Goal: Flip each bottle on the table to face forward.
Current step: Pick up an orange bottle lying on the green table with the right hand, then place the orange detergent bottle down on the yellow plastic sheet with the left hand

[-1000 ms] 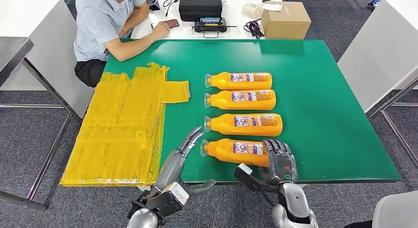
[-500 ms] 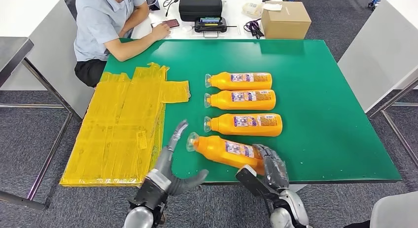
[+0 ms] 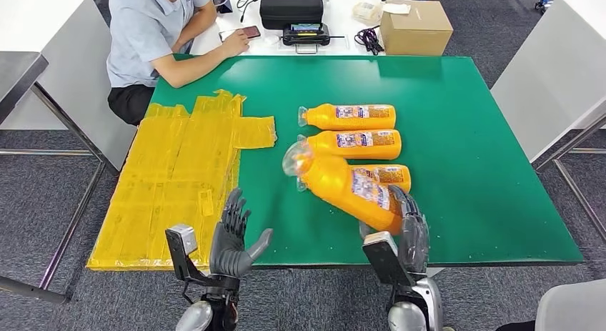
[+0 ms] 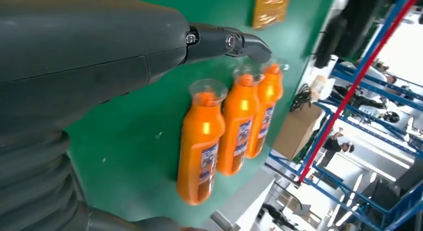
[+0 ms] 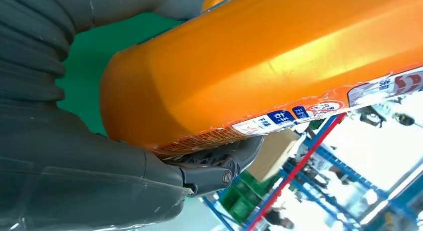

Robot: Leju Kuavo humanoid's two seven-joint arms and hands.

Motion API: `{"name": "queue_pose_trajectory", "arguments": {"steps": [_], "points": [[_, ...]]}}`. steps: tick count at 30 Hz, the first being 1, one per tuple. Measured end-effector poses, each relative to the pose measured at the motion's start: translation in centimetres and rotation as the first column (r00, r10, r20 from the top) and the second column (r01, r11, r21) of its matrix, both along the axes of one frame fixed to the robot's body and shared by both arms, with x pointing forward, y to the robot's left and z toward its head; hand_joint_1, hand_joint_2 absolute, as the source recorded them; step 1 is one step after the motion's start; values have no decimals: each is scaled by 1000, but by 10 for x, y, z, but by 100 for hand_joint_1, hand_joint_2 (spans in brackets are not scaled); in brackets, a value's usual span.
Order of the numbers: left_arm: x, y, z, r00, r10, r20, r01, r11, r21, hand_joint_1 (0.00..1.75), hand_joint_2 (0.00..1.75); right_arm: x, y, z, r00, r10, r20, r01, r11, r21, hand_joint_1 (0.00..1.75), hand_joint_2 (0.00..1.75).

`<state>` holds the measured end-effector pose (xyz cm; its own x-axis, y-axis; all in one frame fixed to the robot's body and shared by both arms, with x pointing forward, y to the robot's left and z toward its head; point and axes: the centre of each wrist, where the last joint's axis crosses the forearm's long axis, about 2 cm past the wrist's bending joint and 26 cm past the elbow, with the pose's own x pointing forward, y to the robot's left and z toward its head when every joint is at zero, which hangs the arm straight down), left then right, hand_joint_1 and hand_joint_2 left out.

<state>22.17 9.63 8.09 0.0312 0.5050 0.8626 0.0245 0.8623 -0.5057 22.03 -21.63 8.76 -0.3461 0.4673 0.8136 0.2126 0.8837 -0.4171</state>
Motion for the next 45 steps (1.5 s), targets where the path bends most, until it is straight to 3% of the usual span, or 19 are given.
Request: {"name": "queue_pose_trajectory", "arguments": {"steps": [10,18,28,43,45], "points": [[-3,-20,-1,985,-166,41,167,985,-32,0,175,7,14,-28,973,206,-102,-206,978,8,175,175],[-4,-26,3,967,-238,94,242,970,-26,0,175,12,26,-38,940,305,-156,-313,949,-35,175,175],[-1,-29,4,964,-247,101,251,968,-26,0,175,13,46,-40,899,403,-168,-418,906,-61,175,175],[5,-27,6,976,-179,124,186,982,-40,2,175,6,67,-34,858,496,-136,-506,860,-57,175,175],[6,-27,7,978,-151,143,155,988,-16,89,175,5,69,-33,852,505,-139,-516,855,-53,175,175]]}}
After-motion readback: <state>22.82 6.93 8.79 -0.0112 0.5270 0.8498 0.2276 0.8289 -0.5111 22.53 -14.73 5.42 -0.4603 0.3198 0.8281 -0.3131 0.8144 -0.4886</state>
